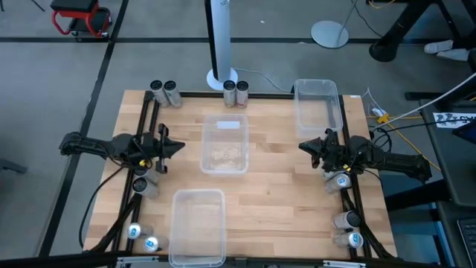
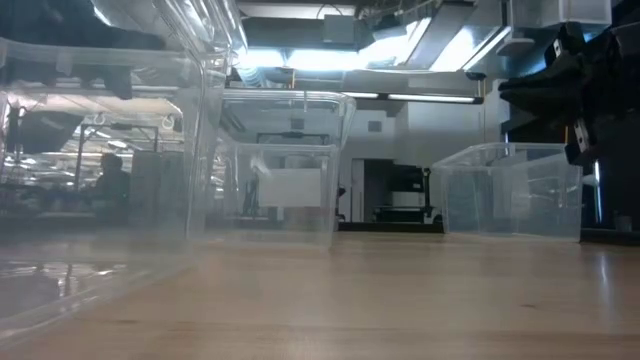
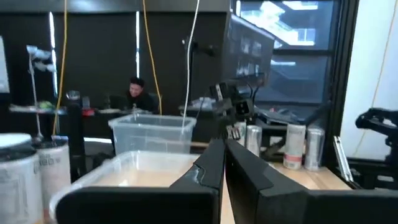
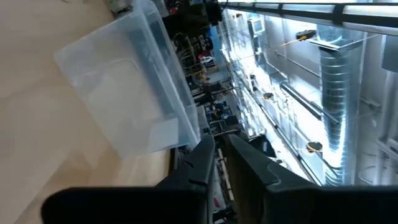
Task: Sort soda cans
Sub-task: Move middle left bin to the center of the table
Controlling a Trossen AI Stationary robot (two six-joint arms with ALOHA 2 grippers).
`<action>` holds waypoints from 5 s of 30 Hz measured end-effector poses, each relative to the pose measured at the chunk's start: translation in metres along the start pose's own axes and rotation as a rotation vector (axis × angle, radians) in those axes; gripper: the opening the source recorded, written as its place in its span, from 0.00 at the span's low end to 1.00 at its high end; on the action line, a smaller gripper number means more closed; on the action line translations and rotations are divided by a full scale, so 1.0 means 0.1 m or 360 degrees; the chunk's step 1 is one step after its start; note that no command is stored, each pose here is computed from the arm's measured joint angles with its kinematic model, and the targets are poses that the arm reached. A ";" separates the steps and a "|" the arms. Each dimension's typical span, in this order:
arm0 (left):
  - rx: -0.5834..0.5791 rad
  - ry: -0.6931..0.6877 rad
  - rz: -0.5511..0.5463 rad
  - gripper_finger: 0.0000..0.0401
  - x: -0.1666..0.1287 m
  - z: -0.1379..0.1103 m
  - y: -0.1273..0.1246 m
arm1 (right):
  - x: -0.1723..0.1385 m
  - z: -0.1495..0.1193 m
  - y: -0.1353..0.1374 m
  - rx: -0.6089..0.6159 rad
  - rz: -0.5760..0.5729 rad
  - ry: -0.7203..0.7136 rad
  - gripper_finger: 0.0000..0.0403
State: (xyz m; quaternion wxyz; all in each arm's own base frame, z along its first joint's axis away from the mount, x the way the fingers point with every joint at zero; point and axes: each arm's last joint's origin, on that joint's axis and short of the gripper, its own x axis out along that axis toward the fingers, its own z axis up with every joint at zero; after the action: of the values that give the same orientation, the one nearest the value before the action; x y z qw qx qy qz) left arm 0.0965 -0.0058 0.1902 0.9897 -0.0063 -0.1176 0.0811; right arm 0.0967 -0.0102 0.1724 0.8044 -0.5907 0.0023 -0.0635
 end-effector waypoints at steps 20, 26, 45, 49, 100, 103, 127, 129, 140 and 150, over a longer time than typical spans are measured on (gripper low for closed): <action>0.0190 0.0485 0.0247 0.02 0.67 0.77 0.07 | -0.01 0.02 -0.13 0.0004 -0.0208 0.0052 0.11; 0.0270 0.0884 0.0202 0.02 1.12 0.94 0.00 | -0.01 0.02 -0.12 -0.0034 -0.0186 0.0061 0.11; 0.0045 0.1363 -0.0212 0.02 1.73 1.03 -0.45 | -0.01 0.04 -0.11 0.0078 -0.0134 -0.0083 0.11; -0.0059 0.1514 -0.0286 0.02 1.60 0.99 -0.67 | -0.01 0.05 -0.11 0.0083 -0.0121 -0.0120 0.11; 0.0137 0.2011 -0.0273 0.54 2.47 -0.12 -0.68 | -0.01 0.03 -0.01 0.0175 0.0059 -0.0127 0.11; 0.0190 0.1959 -0.0317 0.46 2.49 -0.11 -0.69 | -0.01 0.02 -0.02 0.0202 0.0035 -0.0063 0.11; 0.0062 0.1333 -0.0421 0.05 2.85 0.30 -0.93 | -0.07 0.09 -0.31 0.0256 -0.0056 0.0042 0.11; 0.0049 0.1271 -0.0468 0.05 2.85 0.34 -1.01 | -0.08 0.09 -0.33 0.0255 -0.0043 0.0047 0.11; -0.0102 0.1102 -0.0668 0.05 2.78 0.29 -1.64 | -0.09 0.09 -0.33 0.0267 -0.0019 0.0060 0.11; -0.0044 0.1198 -0.0762 0.06 2.76 -0.10 -1.97 | -0.09 0.09 -0.33 0.0290 -0.0019 0.0082 0.11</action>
State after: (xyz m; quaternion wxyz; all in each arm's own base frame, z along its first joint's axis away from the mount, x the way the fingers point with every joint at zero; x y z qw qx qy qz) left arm 0.3946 -0.1557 0.2508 0.9543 -0.0212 0.2516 -0.1598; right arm 0.0855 -0.0105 0.2056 0.8541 -0.5132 0.0136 -0.0835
